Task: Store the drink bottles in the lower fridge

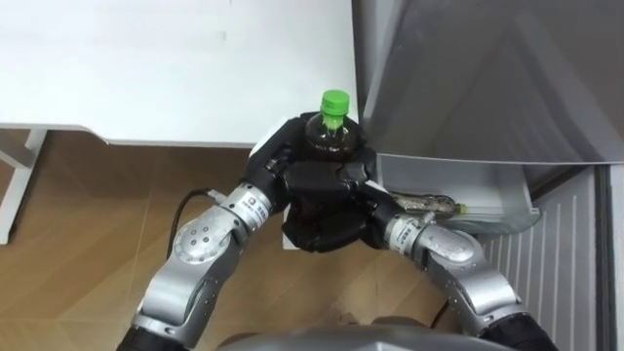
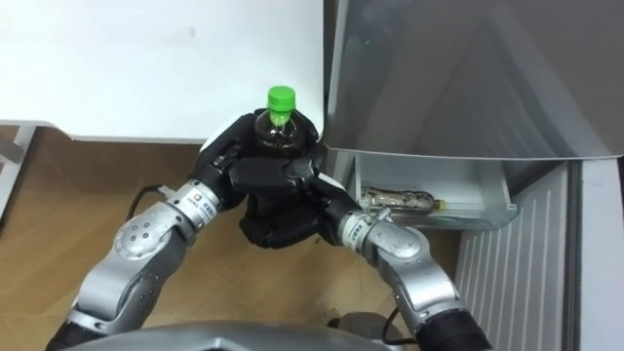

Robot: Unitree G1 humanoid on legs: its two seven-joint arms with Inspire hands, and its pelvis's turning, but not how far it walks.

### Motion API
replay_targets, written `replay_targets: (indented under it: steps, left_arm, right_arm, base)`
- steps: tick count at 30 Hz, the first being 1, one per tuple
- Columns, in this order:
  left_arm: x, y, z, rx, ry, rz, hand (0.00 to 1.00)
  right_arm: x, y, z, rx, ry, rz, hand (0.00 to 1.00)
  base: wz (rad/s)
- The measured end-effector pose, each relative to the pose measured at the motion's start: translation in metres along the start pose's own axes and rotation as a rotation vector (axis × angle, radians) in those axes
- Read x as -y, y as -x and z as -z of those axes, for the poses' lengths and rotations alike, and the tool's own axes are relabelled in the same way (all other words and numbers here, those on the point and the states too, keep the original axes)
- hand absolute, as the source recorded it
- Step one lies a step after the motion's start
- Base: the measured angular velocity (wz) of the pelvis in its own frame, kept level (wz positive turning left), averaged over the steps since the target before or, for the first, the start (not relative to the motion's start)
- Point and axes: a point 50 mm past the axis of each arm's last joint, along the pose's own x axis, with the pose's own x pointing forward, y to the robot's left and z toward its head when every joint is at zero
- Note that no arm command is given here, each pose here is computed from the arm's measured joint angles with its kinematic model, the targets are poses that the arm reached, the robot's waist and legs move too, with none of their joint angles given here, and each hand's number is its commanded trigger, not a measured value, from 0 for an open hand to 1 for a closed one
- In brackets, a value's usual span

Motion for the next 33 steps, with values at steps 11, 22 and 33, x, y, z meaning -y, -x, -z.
replay_targets:
  steps: [11,22,33]
  left_arm:
    - [-0.001,-0.001,-0.007,0.038,-0.007,-0.01,0.0]
    - [0.0,-0.001,-0.011,0.073,-0.006,-0.015,0.0]
    - [0.005,0.003,-0.043,0.2,-0.064,-0.008,0.0]
  right_arm:
    - [0.002,0.001,0.003,-0.012,-0.003,0.006,1.0]
    - [0.005,0.004,0.018,-0.067,-0.038,0.021,1.0]
    - [0.007,0.005,0.017,-0.069,-0.036,0.027,1.0]
  base:
    - [0.0]
    - [0.0]
    - [0.0]
